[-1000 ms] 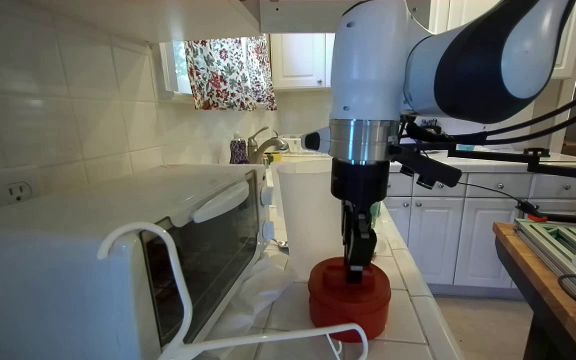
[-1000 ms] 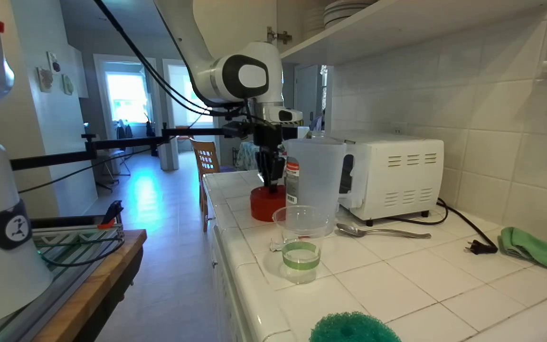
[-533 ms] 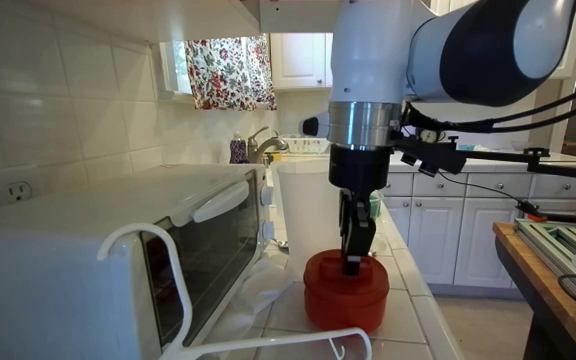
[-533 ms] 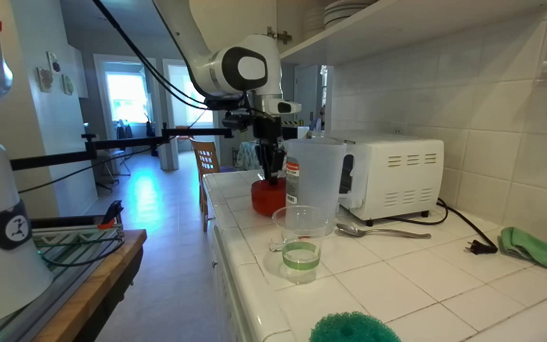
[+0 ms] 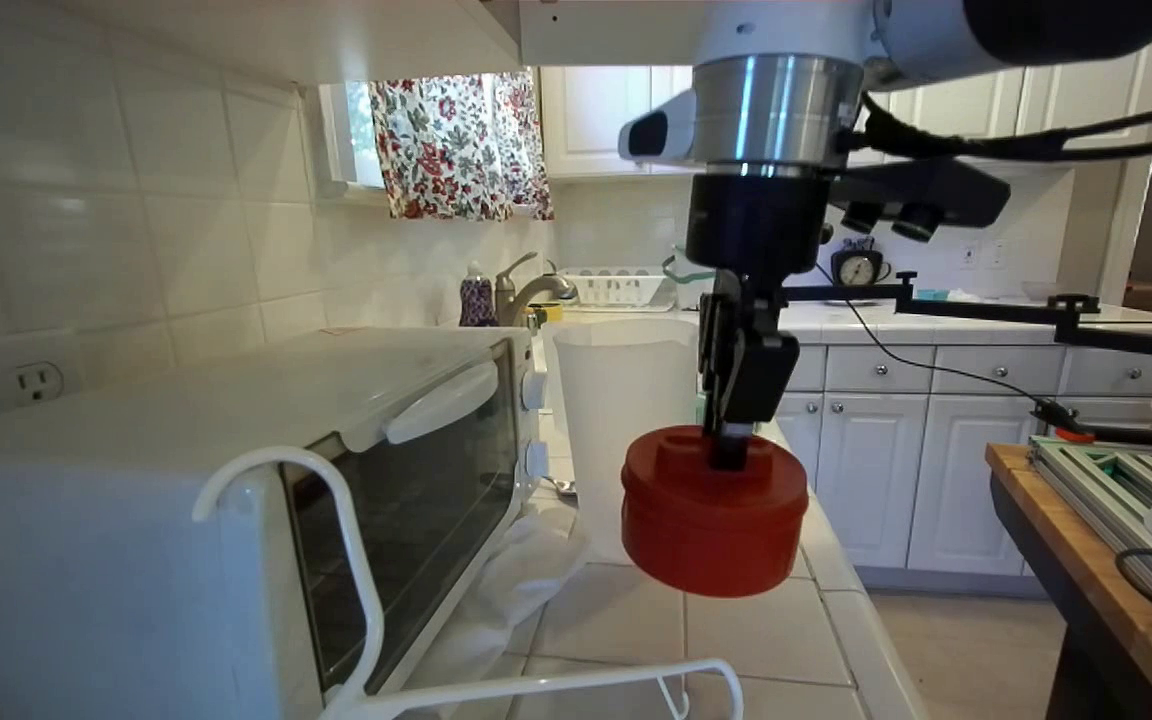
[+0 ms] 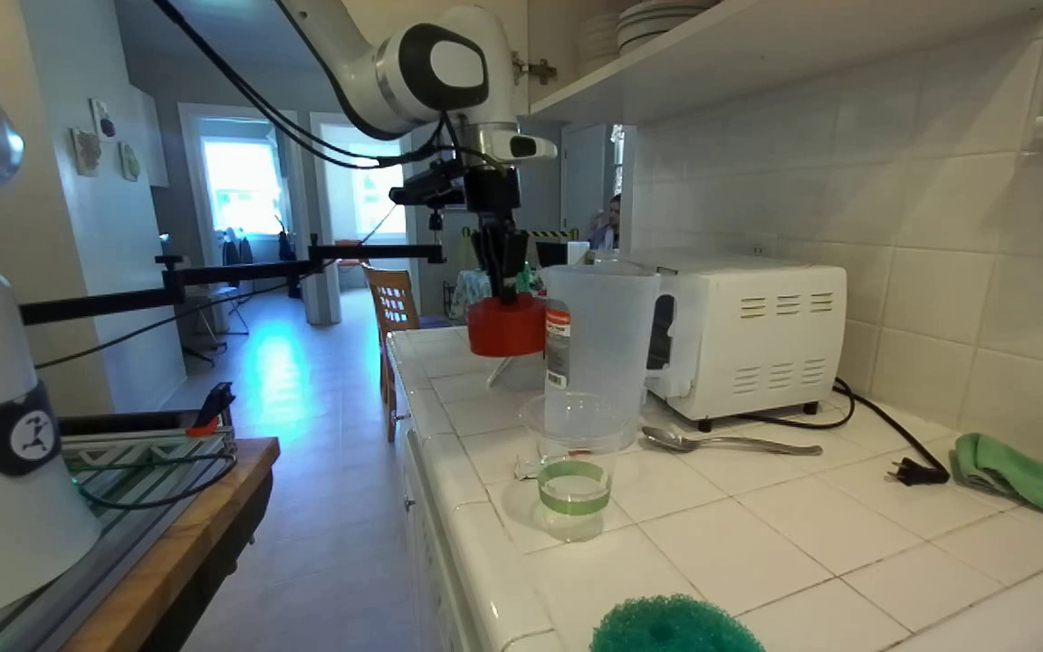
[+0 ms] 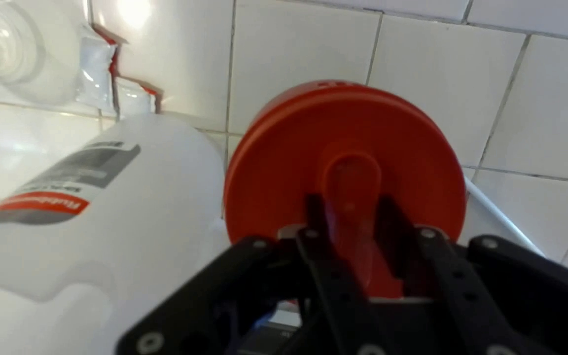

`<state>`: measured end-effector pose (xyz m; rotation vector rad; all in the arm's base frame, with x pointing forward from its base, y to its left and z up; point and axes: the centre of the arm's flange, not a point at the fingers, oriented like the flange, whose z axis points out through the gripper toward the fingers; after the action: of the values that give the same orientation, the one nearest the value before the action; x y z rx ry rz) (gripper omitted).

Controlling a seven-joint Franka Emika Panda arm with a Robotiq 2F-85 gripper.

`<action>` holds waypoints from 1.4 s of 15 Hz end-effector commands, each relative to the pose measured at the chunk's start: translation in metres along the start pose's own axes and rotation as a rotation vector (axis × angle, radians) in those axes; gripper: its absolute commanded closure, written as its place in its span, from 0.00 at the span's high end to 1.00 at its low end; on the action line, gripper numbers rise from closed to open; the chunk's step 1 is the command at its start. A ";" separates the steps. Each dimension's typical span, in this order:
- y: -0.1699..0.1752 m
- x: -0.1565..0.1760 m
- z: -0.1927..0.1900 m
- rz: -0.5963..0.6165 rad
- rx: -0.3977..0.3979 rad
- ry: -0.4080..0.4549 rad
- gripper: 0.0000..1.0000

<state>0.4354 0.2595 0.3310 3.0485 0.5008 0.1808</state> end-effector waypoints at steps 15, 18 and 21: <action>0.059 -0.028 -0.173 0.142 0.042 0.324 0.08; 0.091 -0.023 -0.185 0.209 0.072 0.342 0.08; 0.119 -0.016 -0.180 0.276 0.110 0.352 0.08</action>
<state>0.4286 0.1618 0.5198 3.1419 0.1403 0.7179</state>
